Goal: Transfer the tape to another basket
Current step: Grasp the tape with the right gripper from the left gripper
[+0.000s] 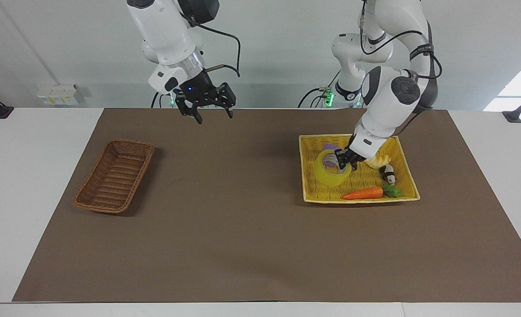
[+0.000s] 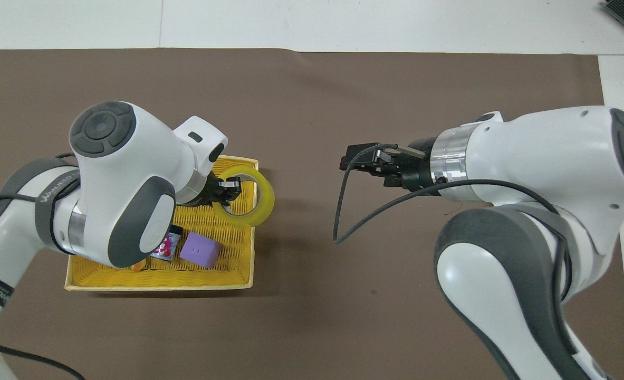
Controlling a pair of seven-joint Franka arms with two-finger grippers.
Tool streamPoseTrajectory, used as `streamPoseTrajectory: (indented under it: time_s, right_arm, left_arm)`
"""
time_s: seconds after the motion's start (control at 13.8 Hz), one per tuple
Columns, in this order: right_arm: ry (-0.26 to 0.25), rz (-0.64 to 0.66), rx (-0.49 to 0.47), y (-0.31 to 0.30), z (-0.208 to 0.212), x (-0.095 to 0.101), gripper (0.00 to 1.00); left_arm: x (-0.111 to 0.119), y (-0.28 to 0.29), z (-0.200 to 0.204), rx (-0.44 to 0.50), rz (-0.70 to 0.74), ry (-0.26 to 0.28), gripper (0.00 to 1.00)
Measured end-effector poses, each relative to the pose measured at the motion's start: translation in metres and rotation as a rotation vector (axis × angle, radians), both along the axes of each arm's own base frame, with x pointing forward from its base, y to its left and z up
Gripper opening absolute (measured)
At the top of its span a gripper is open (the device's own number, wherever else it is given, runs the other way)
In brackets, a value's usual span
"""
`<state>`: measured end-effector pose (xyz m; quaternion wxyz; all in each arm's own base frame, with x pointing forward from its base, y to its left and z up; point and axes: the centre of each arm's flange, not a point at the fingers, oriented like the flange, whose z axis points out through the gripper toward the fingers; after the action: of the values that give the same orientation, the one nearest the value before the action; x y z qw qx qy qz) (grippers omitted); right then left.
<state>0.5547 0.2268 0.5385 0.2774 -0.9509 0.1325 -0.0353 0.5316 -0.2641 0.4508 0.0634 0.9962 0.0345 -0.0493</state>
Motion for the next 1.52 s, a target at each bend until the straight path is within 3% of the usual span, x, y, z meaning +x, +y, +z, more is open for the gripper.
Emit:
streamPoseTrajectory:
  time_s: [0.29,0.58,1.01,1.23,1.3,1.52]
  right_arm:
    - [0.0,-0.066,0.096,0.025,-0.027,0.001,1.0]
    - [0.004,0.029,0.123,0.03,-0.064,-0.012,1.0]
    - [-0.014,0.074,0.121,0.021,-0.069,-0.022,1.0]
    - [-0.019,0.073,0.121,0.018,-0.067,-0.021,0.87]
    - [-0.02,0.069,0.122,0.016,-0.067,-0.02,0.71]
    - [-0.025,0.063,0.123,0.01,-0.064,-0.018,0.38]
  left_arm:
    - [-0.01,-0.028,0.008,-0.178,0.058,0.068,0.22]
    - [-0.007,-0.052,0.026,-0.354,0.143,0.033,0.22]
    - [-0.022,-0.089,0.035,-0.4,0.149,0.0,0.22]
    - [-0.024,-0.093,0.035,-0.402,0.145,-0.003,0.22]
    - [-0.024,-0.093,0.035,-0.403,0.145,-0.003,0.22]
    - [-0.024,-0.094,0.037,-0.415,0.181,0.012,0.22]
